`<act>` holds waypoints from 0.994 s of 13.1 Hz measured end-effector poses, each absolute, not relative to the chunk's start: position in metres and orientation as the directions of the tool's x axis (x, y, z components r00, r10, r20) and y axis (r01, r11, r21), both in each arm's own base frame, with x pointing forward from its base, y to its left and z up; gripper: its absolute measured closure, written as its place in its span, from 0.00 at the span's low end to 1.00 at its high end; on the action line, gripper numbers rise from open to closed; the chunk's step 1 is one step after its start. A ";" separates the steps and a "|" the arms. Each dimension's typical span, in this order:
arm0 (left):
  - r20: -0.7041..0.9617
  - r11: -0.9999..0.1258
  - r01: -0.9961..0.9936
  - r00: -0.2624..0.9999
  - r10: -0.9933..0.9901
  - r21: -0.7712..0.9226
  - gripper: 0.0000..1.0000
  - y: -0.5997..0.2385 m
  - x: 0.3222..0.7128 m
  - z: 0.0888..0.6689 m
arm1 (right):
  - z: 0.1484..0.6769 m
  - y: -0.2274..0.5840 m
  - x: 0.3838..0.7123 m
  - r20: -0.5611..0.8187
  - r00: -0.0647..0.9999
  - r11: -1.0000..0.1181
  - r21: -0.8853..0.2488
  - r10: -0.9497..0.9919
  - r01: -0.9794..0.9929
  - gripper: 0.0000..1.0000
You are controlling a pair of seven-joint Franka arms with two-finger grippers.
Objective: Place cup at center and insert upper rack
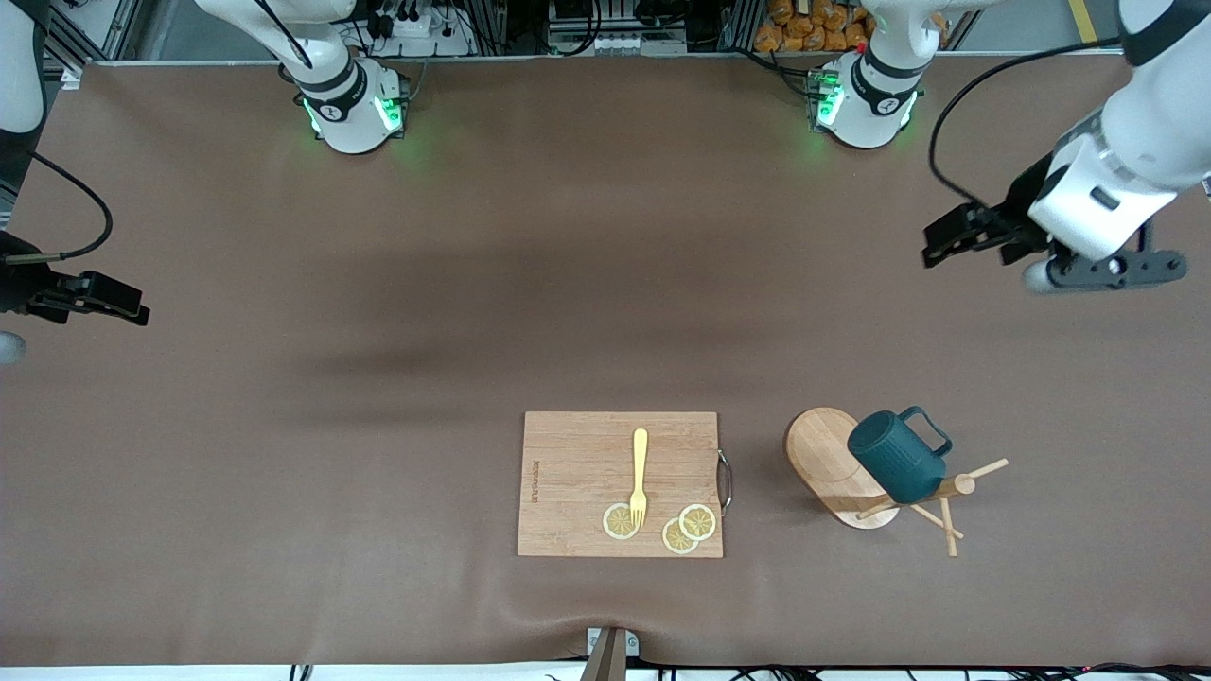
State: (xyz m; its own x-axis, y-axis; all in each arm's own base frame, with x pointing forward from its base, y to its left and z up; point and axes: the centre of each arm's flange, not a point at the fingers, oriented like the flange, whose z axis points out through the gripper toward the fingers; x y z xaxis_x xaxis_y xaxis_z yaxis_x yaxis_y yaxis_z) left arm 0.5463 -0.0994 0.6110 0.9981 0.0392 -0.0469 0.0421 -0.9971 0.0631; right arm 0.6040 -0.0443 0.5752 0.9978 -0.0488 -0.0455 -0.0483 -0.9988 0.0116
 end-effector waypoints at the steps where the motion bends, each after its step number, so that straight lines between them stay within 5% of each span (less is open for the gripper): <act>1: -0.037 -0.999 0.011 0.999 0.009 0.035 0.00 -0.089 0.538 0.614 | 0.575 -0.044 0.604 -0.046 0.998 -0.999 0.012 -0.052 -0.051 0.00; 13: -0.028 -0.997 -0.059 0.998 -0.058 -0.039 0.00 -0.076 0.508 0.619 | 0.572 -0.035 0.607 -0.034 0.998 -0.999 0.017 -0.044 -0.043 0.00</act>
State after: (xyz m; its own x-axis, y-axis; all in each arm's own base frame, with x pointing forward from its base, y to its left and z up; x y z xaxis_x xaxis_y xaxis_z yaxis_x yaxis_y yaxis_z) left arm 0.5083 -0.0764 0.6190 0.9979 -0.0577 -0.0281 -0.0588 -0.9975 -0.0393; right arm 0.6066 -0.0349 0.5715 0.9985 -0.0437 -0.0342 -0.0431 -0.9989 0.0174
